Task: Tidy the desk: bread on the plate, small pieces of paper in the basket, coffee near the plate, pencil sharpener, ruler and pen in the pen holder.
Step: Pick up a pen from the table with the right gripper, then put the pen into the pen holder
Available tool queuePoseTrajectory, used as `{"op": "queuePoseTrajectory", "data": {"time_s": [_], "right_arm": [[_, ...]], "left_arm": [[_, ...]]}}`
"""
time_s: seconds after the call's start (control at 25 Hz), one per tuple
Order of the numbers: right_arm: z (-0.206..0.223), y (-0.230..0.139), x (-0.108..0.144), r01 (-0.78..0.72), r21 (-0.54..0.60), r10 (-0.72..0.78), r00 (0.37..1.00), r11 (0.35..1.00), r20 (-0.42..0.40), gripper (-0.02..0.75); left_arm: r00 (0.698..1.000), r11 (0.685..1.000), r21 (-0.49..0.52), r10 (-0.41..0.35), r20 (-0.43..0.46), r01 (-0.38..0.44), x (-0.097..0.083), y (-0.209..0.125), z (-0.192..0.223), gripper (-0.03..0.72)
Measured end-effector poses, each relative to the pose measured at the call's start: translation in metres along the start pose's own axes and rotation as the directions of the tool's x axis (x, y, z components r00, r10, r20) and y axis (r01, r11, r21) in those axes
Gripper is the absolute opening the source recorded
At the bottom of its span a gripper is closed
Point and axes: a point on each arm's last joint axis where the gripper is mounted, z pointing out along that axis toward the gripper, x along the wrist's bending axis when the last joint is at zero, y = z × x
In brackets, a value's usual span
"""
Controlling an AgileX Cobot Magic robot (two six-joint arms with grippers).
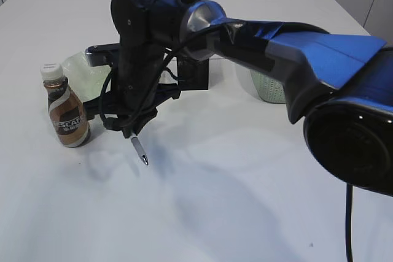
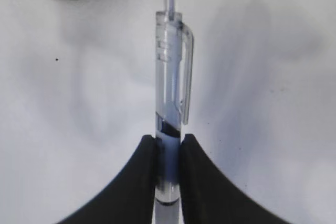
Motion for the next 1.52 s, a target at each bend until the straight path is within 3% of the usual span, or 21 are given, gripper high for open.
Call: {"op": "queuePoseTrajectory", "data": {"time_s": [0.24, 0.64, 0.8, 1.04, 1.32, 1.52], "right_arm": [[-0.027, 0.003, 0.001, 0.018, -0.053, -0.017, 1.000, 0.998, 0.023, 0.116], [-0.071, 0.013, -0.012, 0.104, -0.173, -0.064, 0.973, 0.979, 0.220, 0.116], [-0.085, 0.019, -0.015, 0.119, -0.224, -0.059, 0.965, 0.967, 0.257, 0.116], [-0.103, 0.026, -0.028, 0.103, -0.277, -0.025, 0.962, 0.955, 0.273, 0.116], [-0.119, 0.030, -0.055, 0.124, -0.300, 0.003, 0.922, 0.946, 0.388, 0.116], [-0.124, 0.037, -0.067, 0.144, -0.361, 0.019, 0.911, 0.921, 0.412, 0.116]], "left_arm": [[1.000, 1.000, 0.000, 0.000, 0.000, 0.000, 0.000, 0.000, 0.000, 0.267], [1.000, 1.000, -0.005, -0.002, 0.004, 0.002, 0.000, 0.000, 0.000, 0.267], [1.000, 1.000, -0.021, -0.007, 0.016, 0.007, -0.001, 0.002, 0.000, 0.267], [1.000, 0.999, -0.054, -0.006, 0.022, 0.008, -0.002, 0.005, 0.000, 0.267], [0.999, 0.994, -0.110, -0.006, 0.032, 0.009, -0.003, 0.010, -0.001, 0.267], [0.999, 0.987, -0.158, -0.005, 0.040, 0.011, -0.004, 0.014, -0.001, 0.267]]}}
